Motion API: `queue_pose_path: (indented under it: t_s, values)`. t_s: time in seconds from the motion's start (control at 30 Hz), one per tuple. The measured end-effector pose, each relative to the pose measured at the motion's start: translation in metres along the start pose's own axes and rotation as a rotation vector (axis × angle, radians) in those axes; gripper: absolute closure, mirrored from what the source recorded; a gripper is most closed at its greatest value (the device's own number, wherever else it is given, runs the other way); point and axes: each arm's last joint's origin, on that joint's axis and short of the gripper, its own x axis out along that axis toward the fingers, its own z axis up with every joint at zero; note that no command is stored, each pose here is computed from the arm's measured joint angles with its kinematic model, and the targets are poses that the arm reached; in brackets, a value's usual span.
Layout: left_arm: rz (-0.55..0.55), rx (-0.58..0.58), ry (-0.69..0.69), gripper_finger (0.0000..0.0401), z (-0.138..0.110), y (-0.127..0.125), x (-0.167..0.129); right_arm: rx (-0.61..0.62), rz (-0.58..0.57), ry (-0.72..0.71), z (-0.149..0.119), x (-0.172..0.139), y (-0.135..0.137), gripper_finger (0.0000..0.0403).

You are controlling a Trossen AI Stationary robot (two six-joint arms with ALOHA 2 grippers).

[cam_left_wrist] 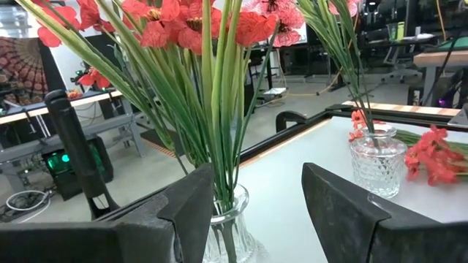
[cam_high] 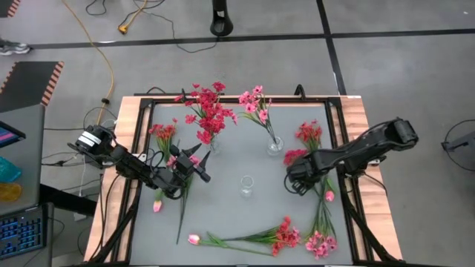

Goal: Sort flowers into vase by color
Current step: Put the red flowers into the top left transparent vase

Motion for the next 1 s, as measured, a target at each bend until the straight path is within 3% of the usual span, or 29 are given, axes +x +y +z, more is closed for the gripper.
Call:
queue_pose_path:
  t_s: [0.33, 0.73, 1.0]
  values:
    - [0.0, 0.0, 0.0, 0.0204, 0.0, 0.0, 0.0, 0.003, -0.087, 0.052, 0.004, 0.018, 0.006, 0.0216]
    - [0.001, 0.003, 0.0, 0.0204, 0.0, 0.0, 0.0, 0.0, -0.015, 0.011, 0.002, 0.006, 0.003, 0.0364]
    - [0.0, 0.006, 0.001, 0.0204, 0.0, 0.0, 0.0, -0.002, 0.051, -0.03, -0.001, -0.007, -0.001, 0.0368]
